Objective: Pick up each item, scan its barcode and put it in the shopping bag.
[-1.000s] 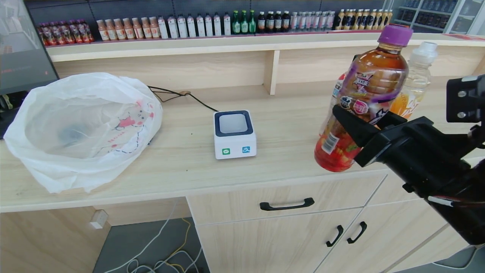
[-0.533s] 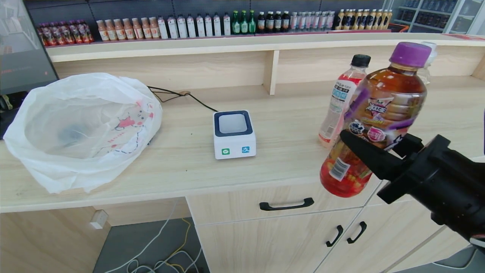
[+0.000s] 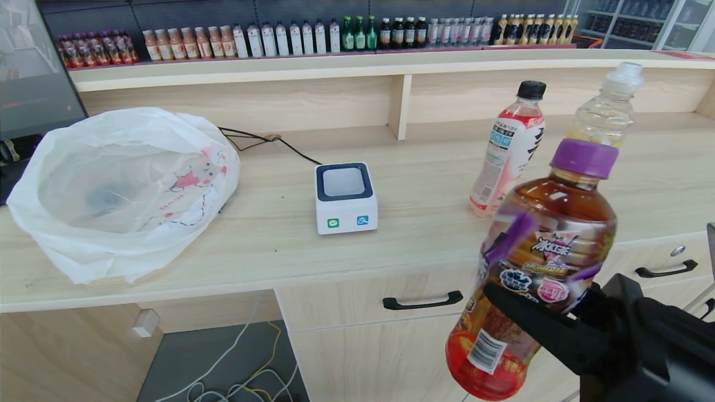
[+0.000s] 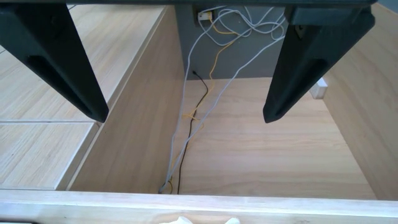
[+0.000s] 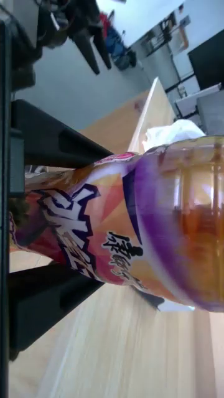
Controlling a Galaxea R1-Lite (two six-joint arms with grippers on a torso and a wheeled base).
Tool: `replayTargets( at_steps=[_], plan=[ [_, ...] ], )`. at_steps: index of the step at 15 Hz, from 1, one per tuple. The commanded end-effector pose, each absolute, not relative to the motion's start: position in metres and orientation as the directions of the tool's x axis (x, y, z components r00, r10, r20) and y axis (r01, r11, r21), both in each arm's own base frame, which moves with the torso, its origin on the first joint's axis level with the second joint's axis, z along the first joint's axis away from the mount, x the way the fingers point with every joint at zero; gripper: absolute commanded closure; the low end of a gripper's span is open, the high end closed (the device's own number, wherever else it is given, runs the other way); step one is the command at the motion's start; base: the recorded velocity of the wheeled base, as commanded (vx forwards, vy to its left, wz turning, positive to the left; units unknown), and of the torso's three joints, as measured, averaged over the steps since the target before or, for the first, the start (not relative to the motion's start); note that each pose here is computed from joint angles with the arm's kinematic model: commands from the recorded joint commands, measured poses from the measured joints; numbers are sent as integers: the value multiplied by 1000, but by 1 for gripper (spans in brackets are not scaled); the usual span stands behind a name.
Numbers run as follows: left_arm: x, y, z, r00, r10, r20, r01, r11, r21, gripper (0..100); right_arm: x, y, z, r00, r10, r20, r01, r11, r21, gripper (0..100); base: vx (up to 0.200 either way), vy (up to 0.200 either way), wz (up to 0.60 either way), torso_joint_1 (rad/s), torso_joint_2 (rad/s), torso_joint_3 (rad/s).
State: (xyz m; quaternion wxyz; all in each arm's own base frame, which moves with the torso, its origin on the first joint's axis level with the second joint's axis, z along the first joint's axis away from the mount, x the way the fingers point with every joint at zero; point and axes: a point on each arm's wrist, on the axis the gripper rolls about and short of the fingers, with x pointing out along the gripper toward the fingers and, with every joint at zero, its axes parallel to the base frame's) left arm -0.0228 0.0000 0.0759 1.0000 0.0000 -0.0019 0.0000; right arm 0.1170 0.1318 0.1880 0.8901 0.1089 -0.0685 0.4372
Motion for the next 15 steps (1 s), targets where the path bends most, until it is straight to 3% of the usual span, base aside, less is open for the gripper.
replayTargets(
  at_steps=[1, 4, 8, 15],
  plan=[
    [-23, 0, 76, 1000, 0, 5, 0, 1000, 0, 0, 118, 136, 191, 575, 786, 227, -818, 543, 188, 100, 0, 0, 0, 0, 0, 0],
    [-23, 0, 76, 1000, 0, 5, 0, 1000, 0, 0, 118, 140, 197, 492, 835, 246, -857, 415, 306, 100, 0, 0, 0, 0, 0, 0],
    [-23, 0, 76, 1000, 0, 5, 0, 1000, 0, 0, 133, 157, 199, 481, 840, 250, -822, 332, 463, 100, 0, 0, 0, 0, 0, 0],
    [-23, 0, 76, 1000, -2, 5, 2, 1000, 0, 0, 141, 202, 191, 386, 867, 316, -842, 190, 506, 100, 0, 0, 0, 0, 0, 0]
  ],
)
